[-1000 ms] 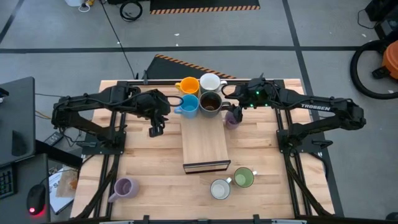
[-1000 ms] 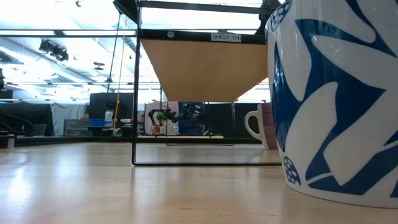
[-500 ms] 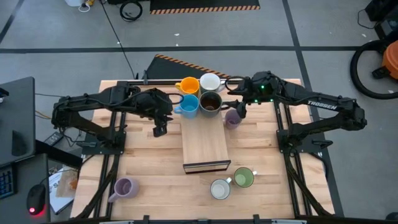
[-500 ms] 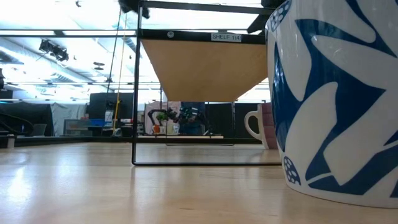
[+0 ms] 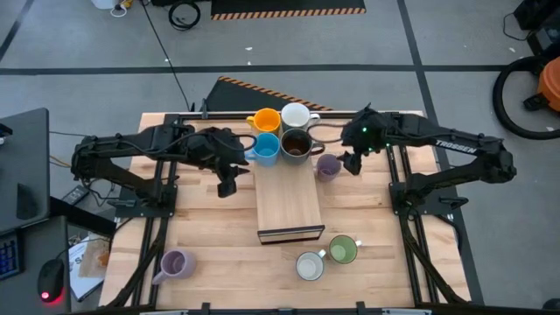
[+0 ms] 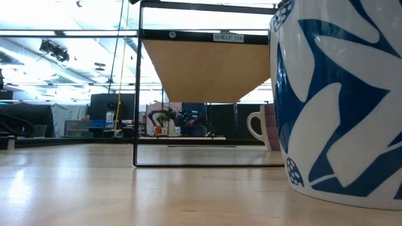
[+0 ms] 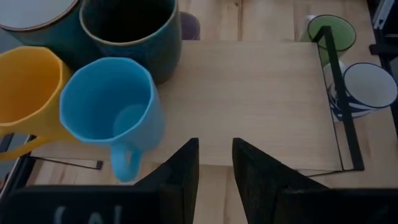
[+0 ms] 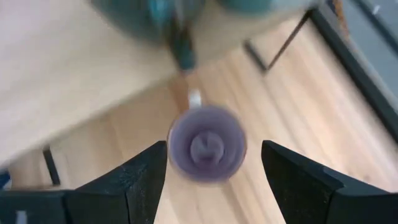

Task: Place coffee mugs
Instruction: Put the top violet mug on the shelf

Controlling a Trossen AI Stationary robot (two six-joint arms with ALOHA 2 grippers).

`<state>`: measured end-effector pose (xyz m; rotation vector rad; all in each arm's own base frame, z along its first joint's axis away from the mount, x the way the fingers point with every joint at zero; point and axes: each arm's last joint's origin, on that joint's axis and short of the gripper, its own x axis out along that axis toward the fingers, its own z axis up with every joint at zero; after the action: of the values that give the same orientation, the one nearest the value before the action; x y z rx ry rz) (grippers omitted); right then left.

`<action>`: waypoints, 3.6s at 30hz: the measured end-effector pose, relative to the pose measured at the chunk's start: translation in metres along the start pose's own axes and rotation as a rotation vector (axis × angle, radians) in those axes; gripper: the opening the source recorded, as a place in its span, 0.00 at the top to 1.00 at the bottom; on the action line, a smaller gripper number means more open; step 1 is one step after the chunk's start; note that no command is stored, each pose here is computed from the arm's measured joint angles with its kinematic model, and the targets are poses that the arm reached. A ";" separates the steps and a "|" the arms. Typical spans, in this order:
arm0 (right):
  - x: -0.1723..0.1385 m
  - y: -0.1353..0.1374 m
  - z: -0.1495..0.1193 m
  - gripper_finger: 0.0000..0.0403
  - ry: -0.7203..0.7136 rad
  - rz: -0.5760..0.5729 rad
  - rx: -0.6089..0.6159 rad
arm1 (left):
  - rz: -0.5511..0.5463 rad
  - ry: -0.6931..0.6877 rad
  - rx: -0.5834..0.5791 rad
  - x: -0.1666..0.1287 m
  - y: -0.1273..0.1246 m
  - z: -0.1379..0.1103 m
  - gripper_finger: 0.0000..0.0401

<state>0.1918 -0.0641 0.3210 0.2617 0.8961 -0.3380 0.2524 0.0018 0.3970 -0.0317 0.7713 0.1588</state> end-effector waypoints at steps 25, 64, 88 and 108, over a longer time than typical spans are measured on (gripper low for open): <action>0.082 0.016 -0.058 0.44 -0.038 0.101 -0.125 | -0.001 0.002 -0.017 0.000 0.000 0.000 0.74; 0.116 0.017 -0.076 0.66 0.088 0.079 -0.427 | -0.015 -0.028 -0.002 0.000 -0.001 0.003 0.74; 0.062 0.038 -0.035 0.93 0.188 0.212 -0.459 | -0.176 -0.109 -0.060 -0.015 -0.016 0.015 0.74; -0.027 0.086 0.010 0.92 0.071 0.344 -0.515 | -0.206 -0.173 -0.126 0.047 -0.035 0.039 0.59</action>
<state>0.2174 0.0162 0.3555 -0.0514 0.9581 0.2240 0.3182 -0.0228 0.3914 -0.2135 0.5800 0.0134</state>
